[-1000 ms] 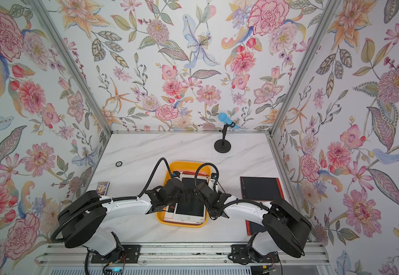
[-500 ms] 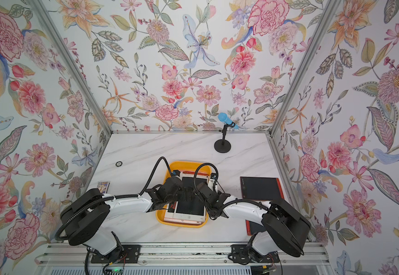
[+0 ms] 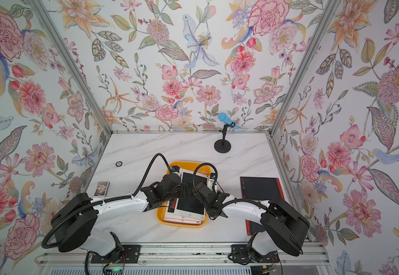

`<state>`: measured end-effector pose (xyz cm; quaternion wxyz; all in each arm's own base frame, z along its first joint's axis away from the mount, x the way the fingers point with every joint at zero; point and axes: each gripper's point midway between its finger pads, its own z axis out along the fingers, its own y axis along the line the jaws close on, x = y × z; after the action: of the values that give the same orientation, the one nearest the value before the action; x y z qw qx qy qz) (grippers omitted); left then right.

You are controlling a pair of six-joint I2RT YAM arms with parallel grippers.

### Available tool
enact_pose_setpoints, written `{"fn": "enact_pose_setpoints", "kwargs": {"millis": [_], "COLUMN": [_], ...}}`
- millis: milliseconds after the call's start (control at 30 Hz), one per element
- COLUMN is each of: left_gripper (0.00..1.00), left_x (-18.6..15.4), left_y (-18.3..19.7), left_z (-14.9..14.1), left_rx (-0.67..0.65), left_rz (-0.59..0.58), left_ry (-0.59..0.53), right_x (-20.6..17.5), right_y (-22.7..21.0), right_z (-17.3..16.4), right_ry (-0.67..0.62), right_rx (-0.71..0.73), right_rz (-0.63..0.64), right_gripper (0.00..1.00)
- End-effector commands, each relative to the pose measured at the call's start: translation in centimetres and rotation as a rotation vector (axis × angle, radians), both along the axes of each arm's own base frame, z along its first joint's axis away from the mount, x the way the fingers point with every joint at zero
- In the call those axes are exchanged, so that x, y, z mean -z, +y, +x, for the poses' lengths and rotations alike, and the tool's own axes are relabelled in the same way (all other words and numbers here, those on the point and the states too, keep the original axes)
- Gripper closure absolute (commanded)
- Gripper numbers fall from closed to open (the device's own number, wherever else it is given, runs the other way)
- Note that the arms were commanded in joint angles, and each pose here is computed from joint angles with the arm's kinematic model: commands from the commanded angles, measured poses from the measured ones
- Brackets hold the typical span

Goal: Take out the writing tablet from the storage box
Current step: Pick up the writing tablet from the storage box.

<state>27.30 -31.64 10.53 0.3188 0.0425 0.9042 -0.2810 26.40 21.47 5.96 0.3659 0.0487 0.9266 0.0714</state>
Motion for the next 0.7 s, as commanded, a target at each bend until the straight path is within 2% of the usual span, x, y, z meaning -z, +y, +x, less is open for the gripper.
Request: {"fn": "enact_pose_setpoints", "kwargs": {"millis": [0, 267, 600, 667], "left_gripper": [0.05, 0.18, 0.51, 0.6], "left_x": [-2.9, -3.3, -2.3, -1.8], "left_y": [-2.2, -1.9, -0.9, -0.5], "left_z": [-0.9, -1.1, -1.6, -1.5], "left_rx": [0.081, 0.076, 0.069, 0.061], "left_rz": [-0.082, -0.101, -0.099, -0.072], "left_ry": [-0.037, -0.04, -0.029, -0.023], "right_x": [1.8, 1.8, 1.7, 1.7], "right_y": [0.7, -0.1, -1.1, -1.0], "right_z": [-1.2, -1.2, -1.4, -1.4], "right_ry": [0.087, 0.089, 0.086, 0.087], "right_rx": [-0.024, 0.0, 0.022, 0.024], "right_rz": [0.007, 0.026, 0.036, 0.039], "right_gripper": [0.93, 0.93, 0.93, 0.93]}}
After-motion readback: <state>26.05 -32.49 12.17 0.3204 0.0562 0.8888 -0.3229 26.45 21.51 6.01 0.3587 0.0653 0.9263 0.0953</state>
